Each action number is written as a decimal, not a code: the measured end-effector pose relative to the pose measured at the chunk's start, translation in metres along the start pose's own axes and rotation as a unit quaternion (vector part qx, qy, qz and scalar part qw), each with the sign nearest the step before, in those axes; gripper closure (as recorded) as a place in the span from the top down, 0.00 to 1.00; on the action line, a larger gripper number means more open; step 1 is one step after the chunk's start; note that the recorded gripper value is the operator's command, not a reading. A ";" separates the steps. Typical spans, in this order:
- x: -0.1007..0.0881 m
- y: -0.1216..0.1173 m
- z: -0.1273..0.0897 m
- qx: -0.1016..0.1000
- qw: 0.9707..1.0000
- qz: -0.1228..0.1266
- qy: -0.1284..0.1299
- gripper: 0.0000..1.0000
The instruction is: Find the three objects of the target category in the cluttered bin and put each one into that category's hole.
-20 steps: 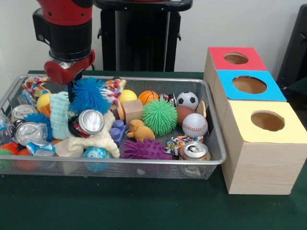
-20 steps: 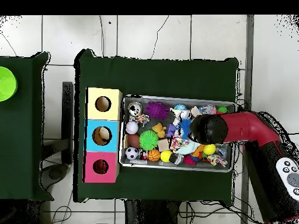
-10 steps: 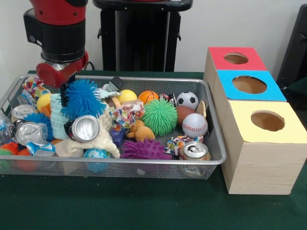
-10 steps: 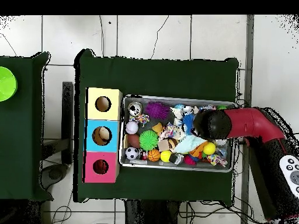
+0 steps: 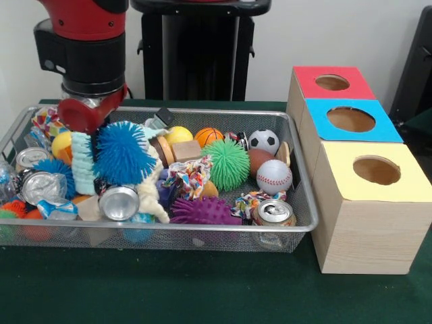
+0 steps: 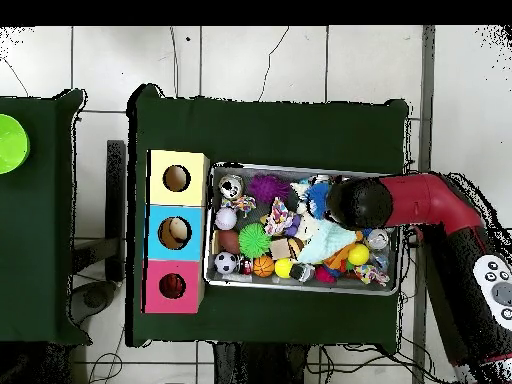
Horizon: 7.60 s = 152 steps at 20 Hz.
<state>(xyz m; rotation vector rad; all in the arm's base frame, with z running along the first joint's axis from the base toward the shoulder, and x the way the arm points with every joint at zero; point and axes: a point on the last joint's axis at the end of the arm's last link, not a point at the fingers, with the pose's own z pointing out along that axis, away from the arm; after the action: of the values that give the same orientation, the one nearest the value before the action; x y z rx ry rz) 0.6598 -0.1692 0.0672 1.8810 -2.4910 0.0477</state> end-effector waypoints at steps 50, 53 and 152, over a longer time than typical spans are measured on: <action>-0.138 0.057 -0.002 0.066 0.987 -0.143 -0.018 1.00; -0.162 0.066 -0.001 0.055 0.988 -0.143 -0.024 1.00; -0.122 0.078 0.107 -0.048 0.989 0.091 -0.109 1.00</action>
<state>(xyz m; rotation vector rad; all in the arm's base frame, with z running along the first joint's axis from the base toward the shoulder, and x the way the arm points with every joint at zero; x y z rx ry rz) 0.6184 -0.0347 -0.0447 1.7006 -2.7441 -0.2861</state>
